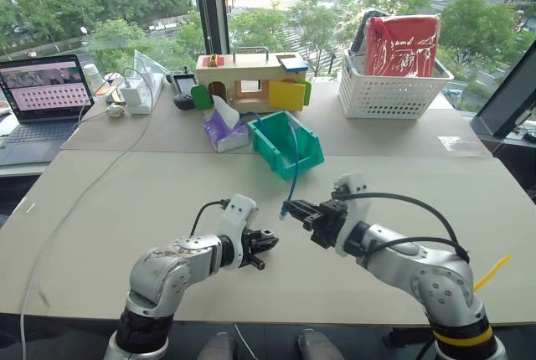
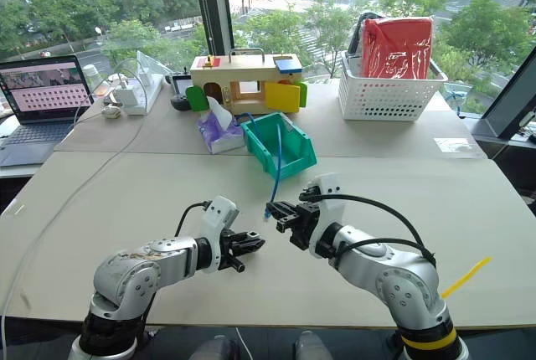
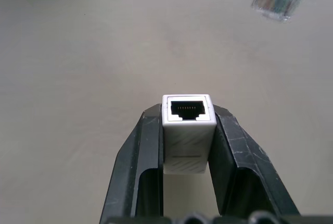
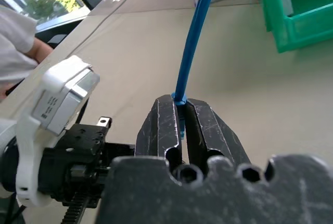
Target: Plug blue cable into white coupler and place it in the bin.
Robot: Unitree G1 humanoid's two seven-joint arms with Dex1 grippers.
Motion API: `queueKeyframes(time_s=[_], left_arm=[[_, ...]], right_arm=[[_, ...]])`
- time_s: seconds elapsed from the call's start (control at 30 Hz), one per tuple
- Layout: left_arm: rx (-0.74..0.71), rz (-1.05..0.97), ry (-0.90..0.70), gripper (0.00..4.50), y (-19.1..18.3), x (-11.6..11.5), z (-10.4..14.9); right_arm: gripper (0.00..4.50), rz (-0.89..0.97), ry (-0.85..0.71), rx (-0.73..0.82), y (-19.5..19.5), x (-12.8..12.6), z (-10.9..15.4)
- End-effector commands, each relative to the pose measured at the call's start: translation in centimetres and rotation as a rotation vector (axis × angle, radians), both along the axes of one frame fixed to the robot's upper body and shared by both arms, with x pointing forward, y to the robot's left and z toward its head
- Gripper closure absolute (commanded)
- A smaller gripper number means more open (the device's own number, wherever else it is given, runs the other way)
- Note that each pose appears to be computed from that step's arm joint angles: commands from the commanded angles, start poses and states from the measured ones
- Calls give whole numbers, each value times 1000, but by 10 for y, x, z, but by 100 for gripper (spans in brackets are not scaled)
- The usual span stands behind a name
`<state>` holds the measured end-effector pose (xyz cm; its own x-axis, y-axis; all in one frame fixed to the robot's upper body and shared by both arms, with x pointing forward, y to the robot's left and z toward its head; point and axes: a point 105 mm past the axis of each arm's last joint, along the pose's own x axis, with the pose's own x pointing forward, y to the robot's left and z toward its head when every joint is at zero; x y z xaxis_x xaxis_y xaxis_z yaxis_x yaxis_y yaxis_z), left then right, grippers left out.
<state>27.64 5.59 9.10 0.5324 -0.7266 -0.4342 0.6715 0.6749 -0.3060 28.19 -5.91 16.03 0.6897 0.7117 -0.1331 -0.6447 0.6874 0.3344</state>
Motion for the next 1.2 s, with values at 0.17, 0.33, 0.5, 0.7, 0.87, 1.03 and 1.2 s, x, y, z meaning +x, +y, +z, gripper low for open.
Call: queueKeyframes(time_s=[0.17, 0.33, 0.5, 0.7, 0.87, 1.03, 1.2], left_arm=[[-93, -35, -25, 382, -9, -4, 9], [-101, -37, -16, 382, -9, -5, 8], [-112, -25, -1, 382, -7, -7, 5], [-108, -25, -2, 382, -7, -9, 4], [-104, -31, 0, 382, -8, -10, 4], [-100, -32, 0, 382, -7, -10, 3], [-97, -35, -2, 382, -7, -10, 3]], right_arm=[[450, 76, 41, -12, 15, -3, -4], [450, 95, 81, -38, 16, -5, -12], [450, 86, 104, -71, 13, -7, -17], [450, 61, 102, -99, 9, -6, -18], [450, 38, 111, -122, 3, -7, -21], [450, 33, 130, -135, 0, -9, -25], [450, 43, 150, -141, 1, -11, -28]])
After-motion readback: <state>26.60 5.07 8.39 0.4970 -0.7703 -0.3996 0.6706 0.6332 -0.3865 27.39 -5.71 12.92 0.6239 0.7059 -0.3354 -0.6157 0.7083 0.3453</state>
